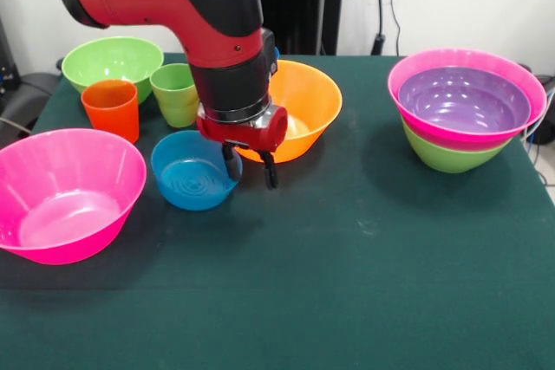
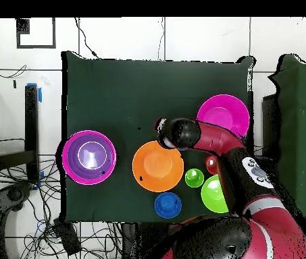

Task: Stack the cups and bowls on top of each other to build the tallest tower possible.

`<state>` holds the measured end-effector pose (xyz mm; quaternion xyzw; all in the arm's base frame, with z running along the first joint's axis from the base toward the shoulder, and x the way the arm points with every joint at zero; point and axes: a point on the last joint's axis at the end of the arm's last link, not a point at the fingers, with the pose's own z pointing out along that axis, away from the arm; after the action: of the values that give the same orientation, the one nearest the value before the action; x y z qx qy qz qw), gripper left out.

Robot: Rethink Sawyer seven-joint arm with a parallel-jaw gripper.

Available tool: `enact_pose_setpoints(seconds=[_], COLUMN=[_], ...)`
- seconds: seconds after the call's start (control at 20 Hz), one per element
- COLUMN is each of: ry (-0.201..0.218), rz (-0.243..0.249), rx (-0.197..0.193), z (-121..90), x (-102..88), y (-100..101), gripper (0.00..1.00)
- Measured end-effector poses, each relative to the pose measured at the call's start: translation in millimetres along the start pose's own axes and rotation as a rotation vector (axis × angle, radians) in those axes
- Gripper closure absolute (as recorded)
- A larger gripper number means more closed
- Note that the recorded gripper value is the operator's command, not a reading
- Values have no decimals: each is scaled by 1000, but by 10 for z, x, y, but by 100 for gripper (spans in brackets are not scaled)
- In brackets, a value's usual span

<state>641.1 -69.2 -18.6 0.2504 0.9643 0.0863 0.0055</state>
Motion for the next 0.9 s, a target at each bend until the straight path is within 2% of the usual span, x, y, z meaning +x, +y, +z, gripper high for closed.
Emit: enact_pose_setpoints(seconds=[0.2, 0.55, 0.9], ry=[2, 32, 37], rz=[4, 11, 12], rx=[-4, -9, -9], z=[82, 255, 278], x=[25, 125, 143], y=[-12, -35, -38], gripper=[0, 0, 0])
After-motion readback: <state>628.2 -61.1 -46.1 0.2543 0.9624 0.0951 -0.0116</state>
